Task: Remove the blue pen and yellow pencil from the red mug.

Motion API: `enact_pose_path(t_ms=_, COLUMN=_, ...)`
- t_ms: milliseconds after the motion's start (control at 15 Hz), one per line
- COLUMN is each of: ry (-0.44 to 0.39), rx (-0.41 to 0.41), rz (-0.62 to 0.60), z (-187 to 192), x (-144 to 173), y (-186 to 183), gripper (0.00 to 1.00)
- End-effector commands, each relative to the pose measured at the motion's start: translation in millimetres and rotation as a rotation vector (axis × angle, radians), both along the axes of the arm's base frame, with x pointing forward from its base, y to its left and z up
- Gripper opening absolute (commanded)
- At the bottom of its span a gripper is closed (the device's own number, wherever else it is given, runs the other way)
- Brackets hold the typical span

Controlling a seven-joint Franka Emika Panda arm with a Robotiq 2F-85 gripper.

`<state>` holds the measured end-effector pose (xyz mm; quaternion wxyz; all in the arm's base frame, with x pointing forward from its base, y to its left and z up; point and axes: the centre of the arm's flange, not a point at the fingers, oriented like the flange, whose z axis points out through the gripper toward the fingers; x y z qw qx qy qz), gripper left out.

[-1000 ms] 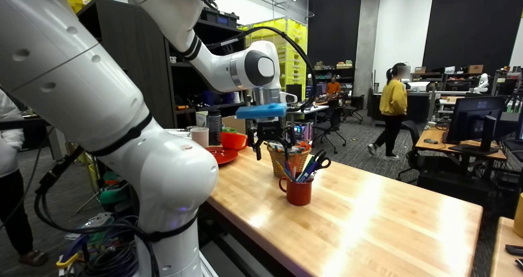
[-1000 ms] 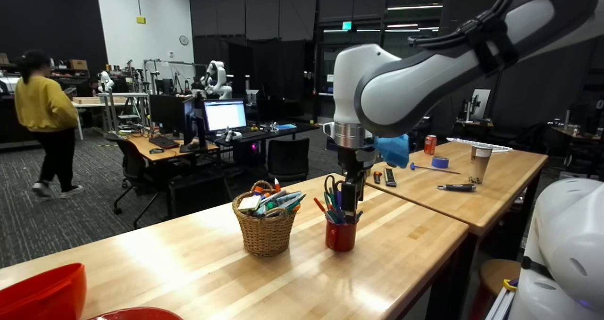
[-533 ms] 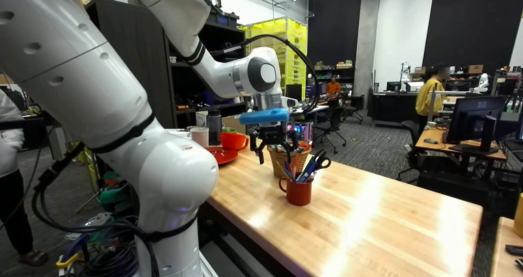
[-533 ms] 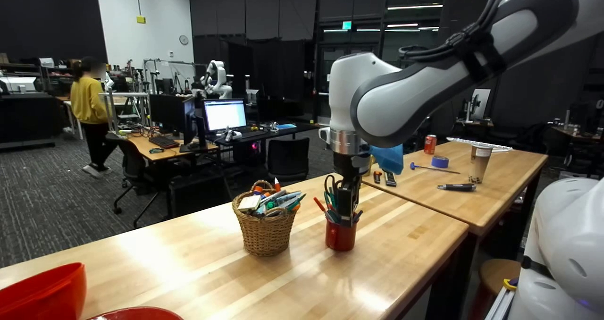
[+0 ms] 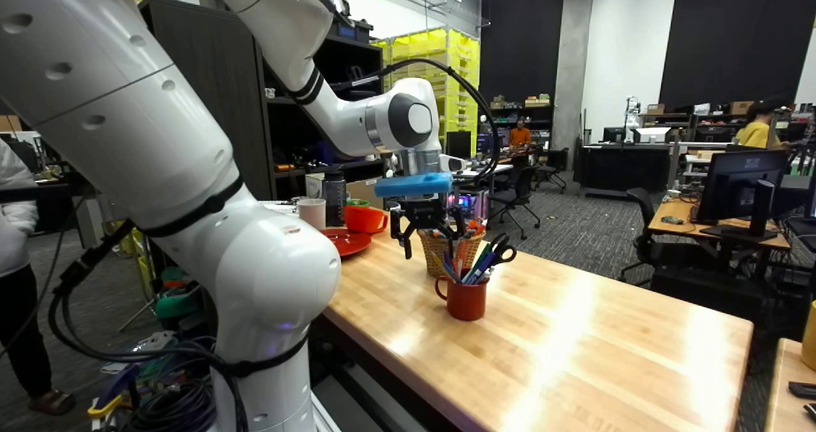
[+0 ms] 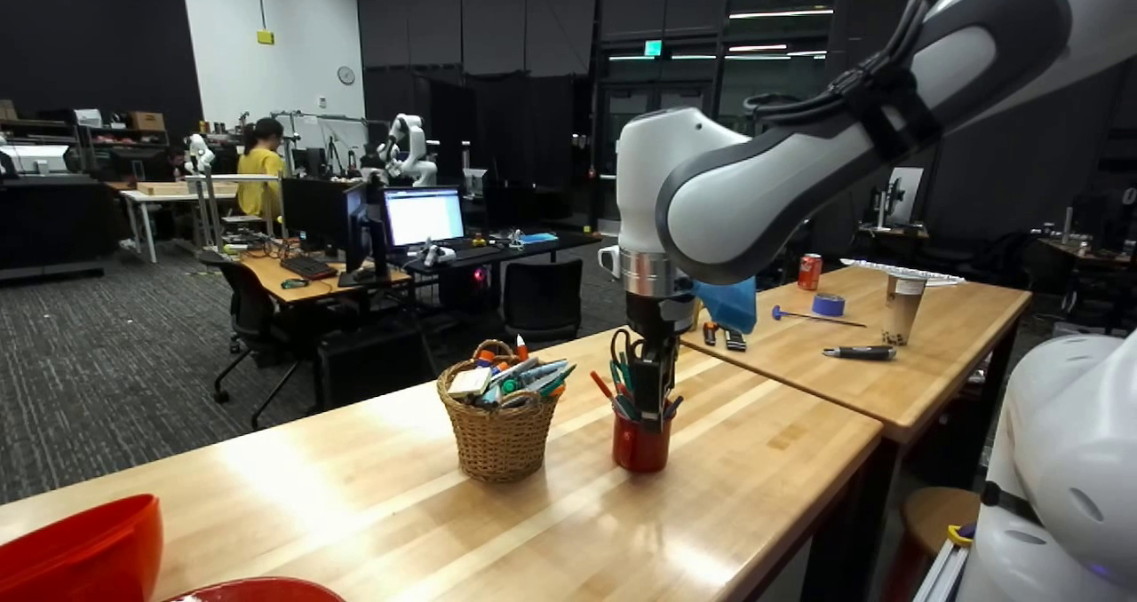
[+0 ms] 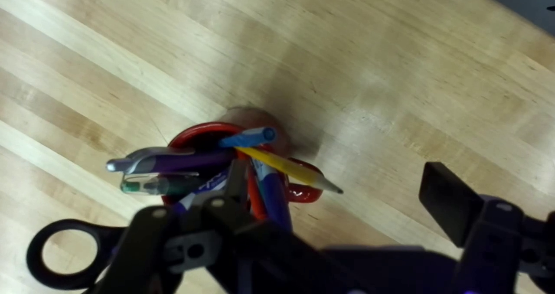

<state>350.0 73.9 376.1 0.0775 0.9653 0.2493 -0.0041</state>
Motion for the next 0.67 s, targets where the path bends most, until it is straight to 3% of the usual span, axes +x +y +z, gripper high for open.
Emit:
enact_pose_path(t_ms=0, ry=-0.007, rx=-0.021, rz=0.008, z=1.8, x=-1.0, y=-0.8, gripper=1.00)
enact_pose_path(t_ms=533, ry=0.021, rx=-0.052, rz=0.000, z=2.4, x=-7.6, y=-3.1, gripper=1.00)
enact_pose_path(t_ms=600, ry=0.022, rx=-0.054, rz=0.002, z=1.9, x=-7.8, y=-2.7, gripper=0.75)
